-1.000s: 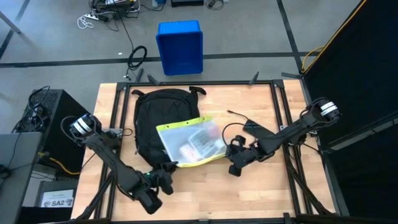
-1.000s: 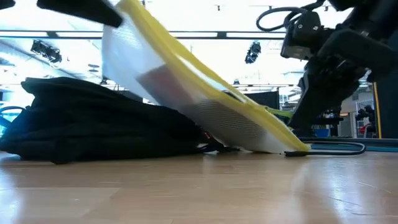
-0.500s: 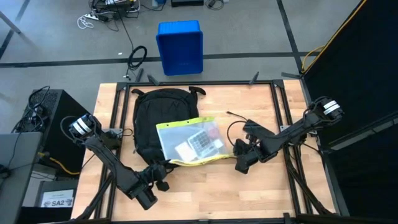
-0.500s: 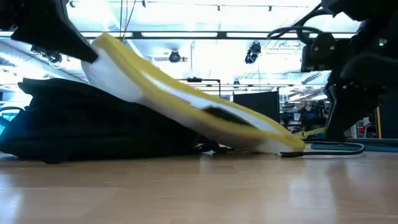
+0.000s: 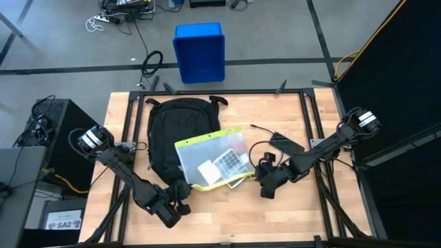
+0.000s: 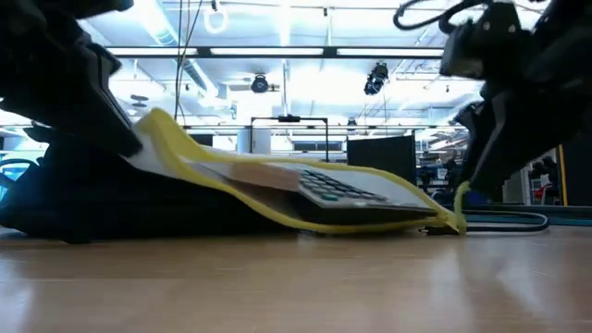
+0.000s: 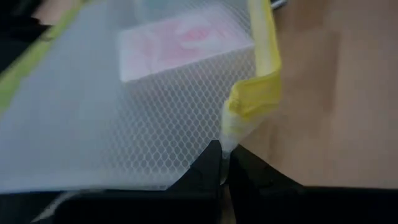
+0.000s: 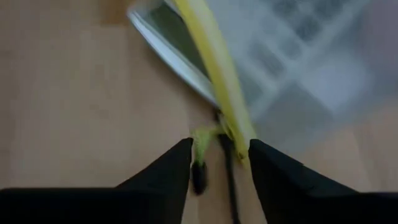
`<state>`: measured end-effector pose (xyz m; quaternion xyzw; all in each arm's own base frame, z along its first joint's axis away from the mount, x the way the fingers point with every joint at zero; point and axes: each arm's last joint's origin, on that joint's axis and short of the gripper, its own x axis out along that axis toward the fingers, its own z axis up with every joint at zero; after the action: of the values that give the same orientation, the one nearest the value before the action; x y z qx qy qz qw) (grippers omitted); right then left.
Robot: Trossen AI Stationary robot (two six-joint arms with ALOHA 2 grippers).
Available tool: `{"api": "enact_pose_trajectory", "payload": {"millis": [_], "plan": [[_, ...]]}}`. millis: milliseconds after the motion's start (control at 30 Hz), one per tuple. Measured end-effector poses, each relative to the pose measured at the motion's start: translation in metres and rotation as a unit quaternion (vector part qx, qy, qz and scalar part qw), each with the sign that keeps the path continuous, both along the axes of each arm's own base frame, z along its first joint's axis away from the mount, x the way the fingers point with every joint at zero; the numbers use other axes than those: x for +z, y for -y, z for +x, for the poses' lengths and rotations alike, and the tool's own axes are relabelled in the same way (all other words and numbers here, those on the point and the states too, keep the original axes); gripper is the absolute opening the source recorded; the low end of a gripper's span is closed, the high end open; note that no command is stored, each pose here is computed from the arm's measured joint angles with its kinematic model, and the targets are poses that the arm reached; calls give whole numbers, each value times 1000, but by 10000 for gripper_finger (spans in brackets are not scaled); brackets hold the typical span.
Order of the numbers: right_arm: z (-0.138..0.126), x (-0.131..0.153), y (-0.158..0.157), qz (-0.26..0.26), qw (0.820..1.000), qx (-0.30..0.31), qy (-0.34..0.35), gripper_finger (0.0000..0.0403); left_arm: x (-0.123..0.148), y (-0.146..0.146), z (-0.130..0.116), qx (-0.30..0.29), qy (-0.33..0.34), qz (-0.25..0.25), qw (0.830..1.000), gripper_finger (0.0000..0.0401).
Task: Unpack backpack
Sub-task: Open the white zip bag, then remove the gray calculator from the white zip bag
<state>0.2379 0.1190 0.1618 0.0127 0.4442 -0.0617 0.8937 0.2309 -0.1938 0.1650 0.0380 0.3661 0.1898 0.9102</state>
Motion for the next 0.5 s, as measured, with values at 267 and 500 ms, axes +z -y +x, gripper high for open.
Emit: {"api": "enact_pose_trajectory", "payload": {"millis": [267, 500], "plan": [[10, 11, -13, -31, 992, 100, 77, 157, -7, -7, 21, -54, 23, -52, 997, 0], [7, 10, -21, -33, 989, 119, 82, 146, -15, -18, 32, -93, 56, -83, 991, 0]]}}
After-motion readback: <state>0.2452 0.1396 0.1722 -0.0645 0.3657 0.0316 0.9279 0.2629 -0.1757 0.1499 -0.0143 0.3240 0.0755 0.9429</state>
